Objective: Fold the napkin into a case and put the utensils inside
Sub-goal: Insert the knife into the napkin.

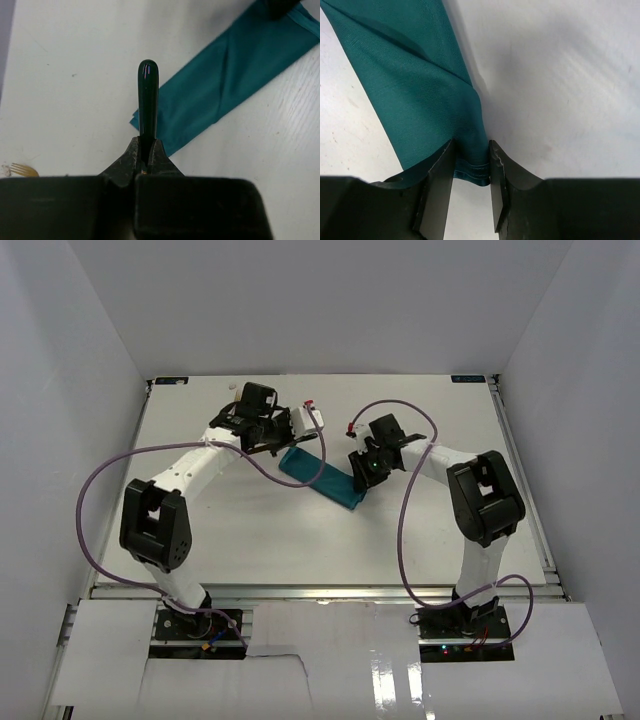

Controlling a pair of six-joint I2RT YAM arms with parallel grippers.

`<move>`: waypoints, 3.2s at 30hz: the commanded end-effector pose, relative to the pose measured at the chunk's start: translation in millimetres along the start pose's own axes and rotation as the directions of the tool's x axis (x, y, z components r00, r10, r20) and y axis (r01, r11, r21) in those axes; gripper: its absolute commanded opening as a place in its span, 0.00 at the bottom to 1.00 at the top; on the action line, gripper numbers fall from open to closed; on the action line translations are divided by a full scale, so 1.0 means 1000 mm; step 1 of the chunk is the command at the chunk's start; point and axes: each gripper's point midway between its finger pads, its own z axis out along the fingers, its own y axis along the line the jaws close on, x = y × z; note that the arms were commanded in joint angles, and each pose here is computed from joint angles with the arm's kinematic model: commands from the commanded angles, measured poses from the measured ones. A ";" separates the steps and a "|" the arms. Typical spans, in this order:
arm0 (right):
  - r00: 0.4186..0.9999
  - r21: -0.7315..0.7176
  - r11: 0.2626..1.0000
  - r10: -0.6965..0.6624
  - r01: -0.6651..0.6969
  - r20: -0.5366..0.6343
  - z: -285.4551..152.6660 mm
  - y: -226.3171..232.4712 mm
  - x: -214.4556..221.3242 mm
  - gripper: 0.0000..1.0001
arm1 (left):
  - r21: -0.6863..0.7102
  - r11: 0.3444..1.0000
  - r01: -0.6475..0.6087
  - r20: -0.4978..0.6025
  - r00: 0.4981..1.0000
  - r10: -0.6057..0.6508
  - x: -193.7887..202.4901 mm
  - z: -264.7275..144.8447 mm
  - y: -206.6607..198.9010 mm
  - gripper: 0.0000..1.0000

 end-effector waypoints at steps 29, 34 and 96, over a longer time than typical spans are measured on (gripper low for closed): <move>0.946 -0.247 0.913 -0.315 0.323 0.076 0.023 0.018 -0.058 0.40 | 0.200 0.907 -0.370 -0.264 0.871 0.413 0.088 0.065 -0.025 0.00; 0.941 -0.286 0.897 -0.326 0.338 0.090 0.023 0.024 -0.059 0.40 | 0.246 0.888 -0.389 -0.232 0.866 0.444 0.089 0.073 -0.038 0.00; 0.937 -0.416 0.842 -0.337 0.344 0.093 0.037 0.037 -0.056 0.41 | 0.399 0.664 -0.633 0.270 0.773 0.575 0.026 0.121 -0.097 0.00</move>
